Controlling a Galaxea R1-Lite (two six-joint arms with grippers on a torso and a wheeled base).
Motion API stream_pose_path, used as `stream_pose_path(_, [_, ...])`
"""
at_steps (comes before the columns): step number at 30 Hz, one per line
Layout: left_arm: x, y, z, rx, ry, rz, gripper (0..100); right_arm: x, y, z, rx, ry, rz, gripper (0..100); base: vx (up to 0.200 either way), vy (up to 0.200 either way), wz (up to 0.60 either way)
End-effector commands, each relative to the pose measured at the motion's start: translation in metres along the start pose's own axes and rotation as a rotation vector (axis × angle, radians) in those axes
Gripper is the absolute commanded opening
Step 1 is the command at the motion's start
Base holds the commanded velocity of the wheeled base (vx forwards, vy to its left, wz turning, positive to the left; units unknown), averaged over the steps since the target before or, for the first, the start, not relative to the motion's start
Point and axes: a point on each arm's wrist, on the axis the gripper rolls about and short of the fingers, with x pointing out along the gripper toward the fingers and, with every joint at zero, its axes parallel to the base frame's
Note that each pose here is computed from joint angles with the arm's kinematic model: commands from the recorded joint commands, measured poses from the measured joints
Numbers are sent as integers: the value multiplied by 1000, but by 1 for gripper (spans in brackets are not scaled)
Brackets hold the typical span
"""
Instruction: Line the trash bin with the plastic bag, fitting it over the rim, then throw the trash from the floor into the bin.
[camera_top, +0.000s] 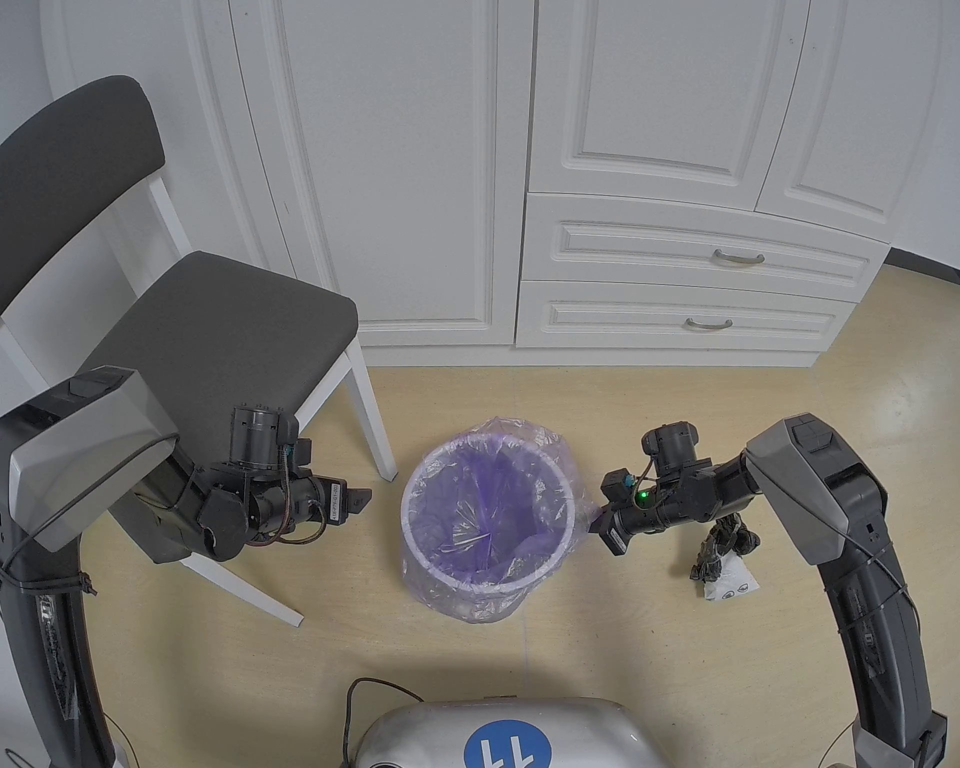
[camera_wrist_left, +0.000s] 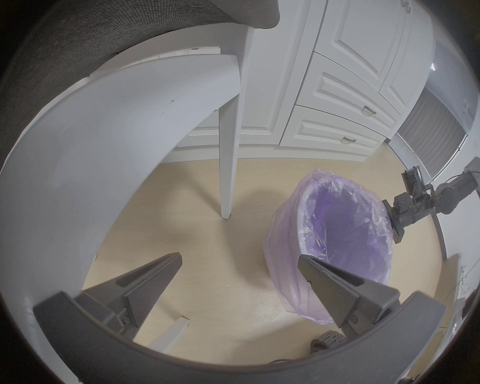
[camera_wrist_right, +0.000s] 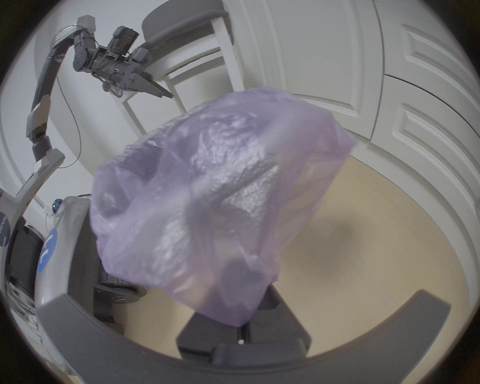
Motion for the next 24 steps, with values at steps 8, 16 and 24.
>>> stream_pose_path(8, [4,-2,-6,3,20,-3,100,47,-3,-47,170,33,12,0,0,0,0])
stream_pose_path(16, [6,-2,-8,4,23,-4,100,54,3,-55,208,51,26,0,0,0,0])
stream_pose_path(24, [7,-3,-10,3,31,-4,100,54,1,-54,205,37,18,0,0,0,0])
